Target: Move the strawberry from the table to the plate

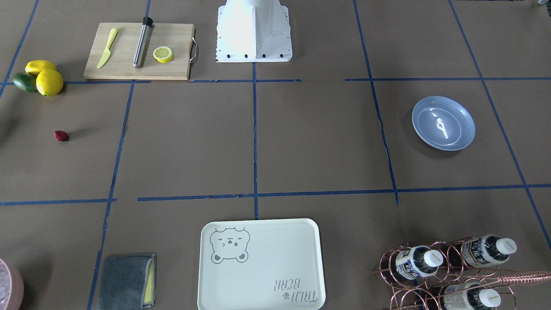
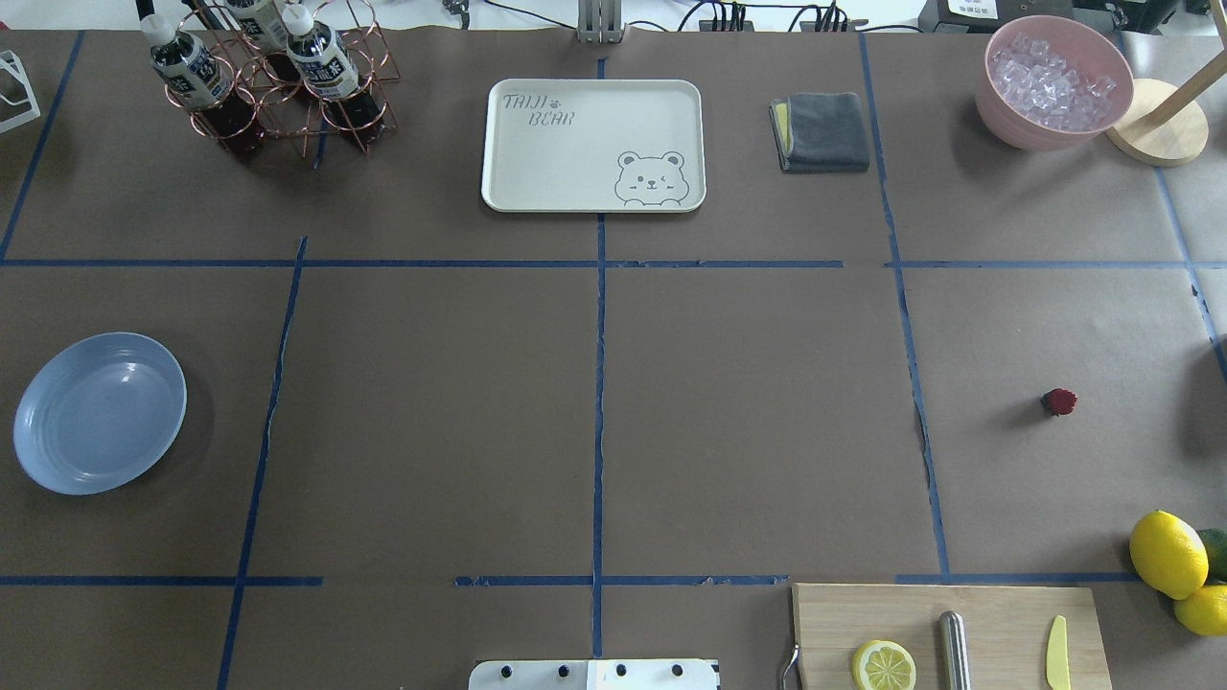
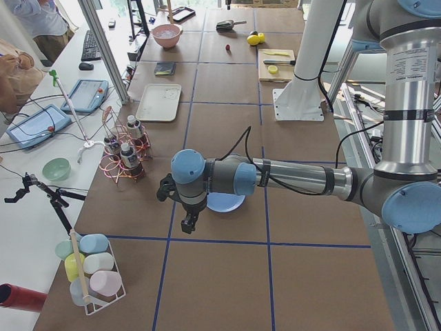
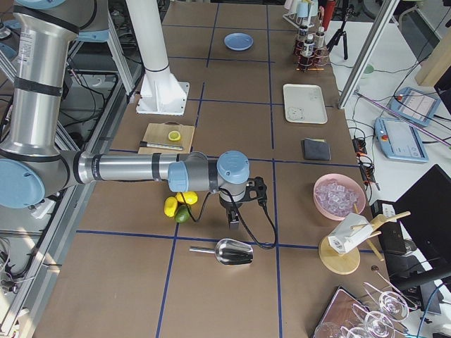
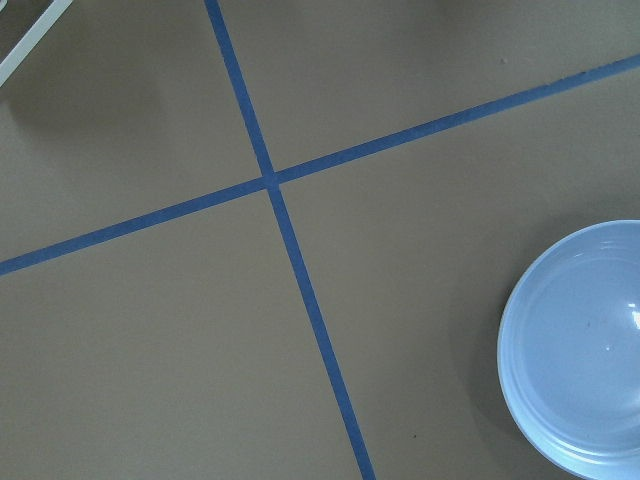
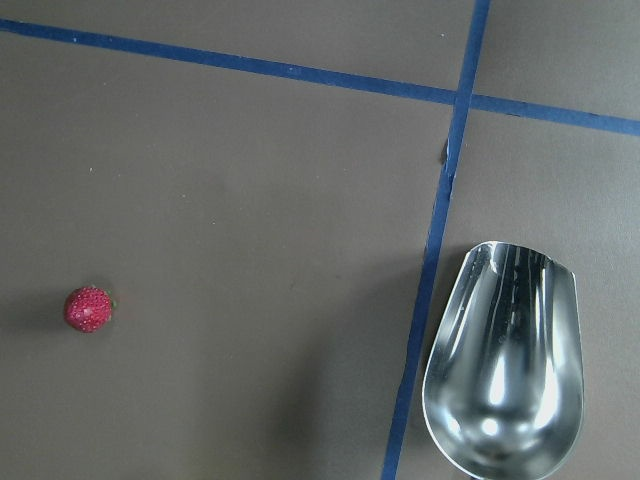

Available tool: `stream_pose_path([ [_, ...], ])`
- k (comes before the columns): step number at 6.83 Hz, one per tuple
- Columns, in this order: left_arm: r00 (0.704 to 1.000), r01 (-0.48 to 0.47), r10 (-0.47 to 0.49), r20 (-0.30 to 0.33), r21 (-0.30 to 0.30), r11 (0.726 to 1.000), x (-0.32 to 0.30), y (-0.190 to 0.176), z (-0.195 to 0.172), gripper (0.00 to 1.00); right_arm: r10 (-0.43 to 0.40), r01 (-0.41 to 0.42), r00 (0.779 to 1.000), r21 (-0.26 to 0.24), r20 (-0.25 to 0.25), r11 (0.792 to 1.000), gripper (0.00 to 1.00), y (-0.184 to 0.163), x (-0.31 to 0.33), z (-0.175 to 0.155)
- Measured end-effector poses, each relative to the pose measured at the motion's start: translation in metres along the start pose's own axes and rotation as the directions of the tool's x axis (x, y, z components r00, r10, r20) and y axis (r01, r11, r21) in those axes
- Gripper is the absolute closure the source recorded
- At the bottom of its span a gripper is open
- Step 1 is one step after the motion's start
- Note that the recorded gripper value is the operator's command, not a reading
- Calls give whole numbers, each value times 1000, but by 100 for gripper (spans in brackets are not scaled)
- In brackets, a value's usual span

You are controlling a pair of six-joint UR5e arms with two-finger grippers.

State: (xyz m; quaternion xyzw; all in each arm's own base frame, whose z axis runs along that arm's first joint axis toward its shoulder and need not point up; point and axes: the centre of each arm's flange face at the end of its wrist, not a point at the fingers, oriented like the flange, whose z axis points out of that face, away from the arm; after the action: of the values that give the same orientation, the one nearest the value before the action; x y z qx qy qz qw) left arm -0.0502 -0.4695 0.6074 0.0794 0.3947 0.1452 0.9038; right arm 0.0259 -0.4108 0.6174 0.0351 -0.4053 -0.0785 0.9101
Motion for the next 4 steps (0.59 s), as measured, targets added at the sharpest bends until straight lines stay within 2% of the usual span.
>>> stream_pose_path([
  [4,1000,-9,9,1,8,1000,3,3,-3,0,2,-2,1000,2,1,1000,0,0,-1,-1],
])
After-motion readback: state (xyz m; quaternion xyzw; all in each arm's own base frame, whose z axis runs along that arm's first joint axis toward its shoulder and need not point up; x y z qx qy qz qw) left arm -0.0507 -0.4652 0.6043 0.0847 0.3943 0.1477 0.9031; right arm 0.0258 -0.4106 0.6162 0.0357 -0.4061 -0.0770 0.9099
